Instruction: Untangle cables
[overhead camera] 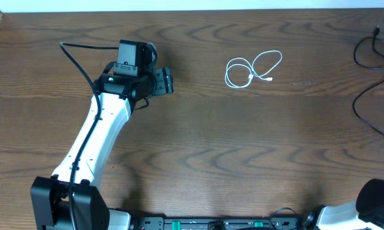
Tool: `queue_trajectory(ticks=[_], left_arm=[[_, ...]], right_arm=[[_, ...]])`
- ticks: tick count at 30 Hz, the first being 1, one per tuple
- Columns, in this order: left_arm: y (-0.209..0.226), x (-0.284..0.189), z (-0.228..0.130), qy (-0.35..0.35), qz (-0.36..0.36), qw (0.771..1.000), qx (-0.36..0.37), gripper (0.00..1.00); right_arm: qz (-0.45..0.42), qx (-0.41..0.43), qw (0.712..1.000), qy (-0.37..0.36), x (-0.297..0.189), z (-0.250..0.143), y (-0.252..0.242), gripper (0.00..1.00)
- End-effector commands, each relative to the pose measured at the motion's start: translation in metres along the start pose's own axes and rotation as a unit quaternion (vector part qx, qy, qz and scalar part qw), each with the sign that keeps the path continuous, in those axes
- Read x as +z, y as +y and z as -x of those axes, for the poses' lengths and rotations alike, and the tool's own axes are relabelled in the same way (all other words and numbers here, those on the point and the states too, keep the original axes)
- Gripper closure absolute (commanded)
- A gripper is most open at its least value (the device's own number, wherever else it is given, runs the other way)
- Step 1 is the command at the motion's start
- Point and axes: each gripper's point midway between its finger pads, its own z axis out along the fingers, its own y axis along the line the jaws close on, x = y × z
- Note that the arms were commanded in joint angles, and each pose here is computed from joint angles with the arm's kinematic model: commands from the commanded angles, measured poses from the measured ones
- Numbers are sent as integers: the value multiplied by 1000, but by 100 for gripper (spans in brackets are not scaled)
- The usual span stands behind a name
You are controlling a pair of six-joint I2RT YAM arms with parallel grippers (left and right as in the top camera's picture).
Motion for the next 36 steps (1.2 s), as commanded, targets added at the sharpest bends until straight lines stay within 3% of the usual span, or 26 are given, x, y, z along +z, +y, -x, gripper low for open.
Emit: queue_trajectory(ticks=[1, 3, 5, 7, 9, 19, 25, 27, 31, 36], left_arm=[[4, -1, 0, -1, 8, 1000, -3, 23], [4, -1, 0, -1, 8, 1000, -3, 23], [4, -1, 0, -1, 8, 1000, -3, 23], [4, -1, 0, -1, 8, 1000, -3, 23], [4, -1, 0, -1, 8, 1000, -3, 23], [4, -1, 0, -1, 8, 1000, -3, 23], [4, -1, 0, 0, 8, 1000, -3, 23], [4, -1, -1, 1, 9, 1000, -3, 23], [6, -1, -4, 8, 11, 1000, -4, 23], [6, -1, -7, 13, 13, 1000, -5, 23]], right_arm=[[34, -62, 997, 35, 6, -18, 21, 99], [36, -68, 995, 61, 18, -28, 25, 94], [42, -82, 991, 94, 36, -41, 32, 79], [47, -100, 985, 132, 61, -55, 37, 47], [51, -114, 979, 161, 81, -66, 41, 43], [174, -161, 936, 262, 212, -123, 96, 39], [156, -154, 933, 285, 276, -160, 116, 37], [150, -162, 933, 286, 292, -171, 123, 46], [130, -217, 928, 274, 313, -194, 143, 53], [113, -296, 909, 270, 315, -227, 170, 51]])
